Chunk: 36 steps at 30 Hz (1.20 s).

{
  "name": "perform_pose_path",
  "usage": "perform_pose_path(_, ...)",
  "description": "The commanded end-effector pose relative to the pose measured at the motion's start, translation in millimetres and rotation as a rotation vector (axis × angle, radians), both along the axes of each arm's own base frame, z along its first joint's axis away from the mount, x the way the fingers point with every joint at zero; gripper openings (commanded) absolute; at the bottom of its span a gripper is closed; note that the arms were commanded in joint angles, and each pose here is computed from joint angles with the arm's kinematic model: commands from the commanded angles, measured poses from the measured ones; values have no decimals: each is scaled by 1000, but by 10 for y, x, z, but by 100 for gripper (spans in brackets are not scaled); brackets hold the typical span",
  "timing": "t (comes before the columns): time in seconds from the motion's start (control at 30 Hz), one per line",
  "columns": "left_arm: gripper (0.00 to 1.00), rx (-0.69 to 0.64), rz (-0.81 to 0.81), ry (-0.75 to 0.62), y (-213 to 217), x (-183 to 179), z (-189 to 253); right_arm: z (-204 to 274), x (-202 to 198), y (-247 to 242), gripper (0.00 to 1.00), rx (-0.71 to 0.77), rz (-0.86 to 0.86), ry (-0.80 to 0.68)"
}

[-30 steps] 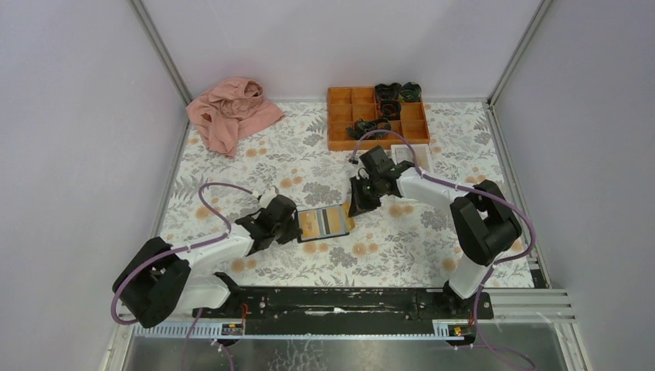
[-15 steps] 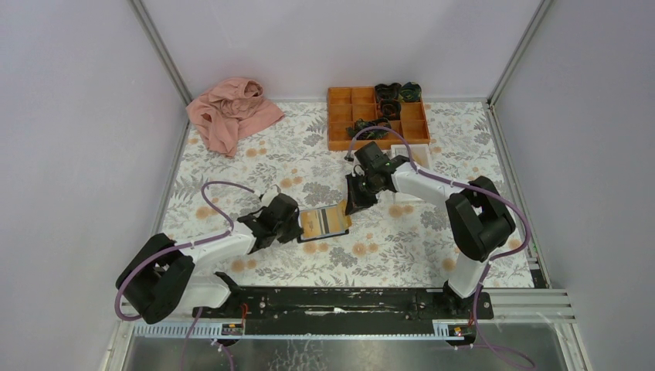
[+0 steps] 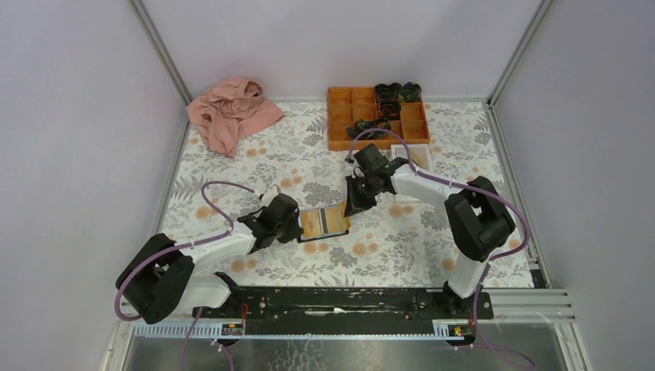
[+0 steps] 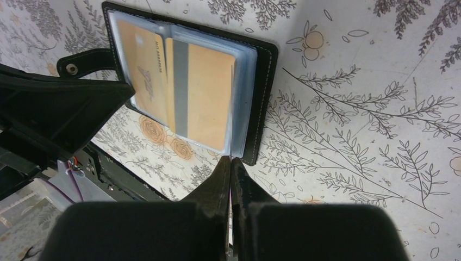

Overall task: Put the credit cards into the card holder
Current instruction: Turn over the card slot in the card holder.

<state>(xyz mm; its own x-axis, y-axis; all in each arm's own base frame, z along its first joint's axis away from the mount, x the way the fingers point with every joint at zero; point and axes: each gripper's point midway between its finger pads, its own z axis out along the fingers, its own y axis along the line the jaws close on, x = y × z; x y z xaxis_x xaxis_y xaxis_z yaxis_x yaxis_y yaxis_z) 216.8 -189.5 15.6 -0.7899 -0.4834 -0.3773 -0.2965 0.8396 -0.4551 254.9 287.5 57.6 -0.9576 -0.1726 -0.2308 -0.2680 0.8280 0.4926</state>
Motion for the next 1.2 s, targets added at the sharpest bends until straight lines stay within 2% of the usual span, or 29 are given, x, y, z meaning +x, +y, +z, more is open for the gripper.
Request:
perform_pose_path(0.0, 5, 15, -21, -4, 15, -14, 0, 5, 11, -13, 0, -10, -24, -39)
perform_pose_path(0.17, 5, 13, -22, 1, 13, -28, -8, -69, -4, -66, 0, -32, -31, -42)
perform_pose_path(0.83, 3, 53, -35, 29, 69, -78, -39, -169, -84, 121, 0, 107, -99, 11)
perform_pose_path(1.17, 2, 73, -30, 48, 111, -113, -65, -187, -84, -57, 0, 63, -166, -46)
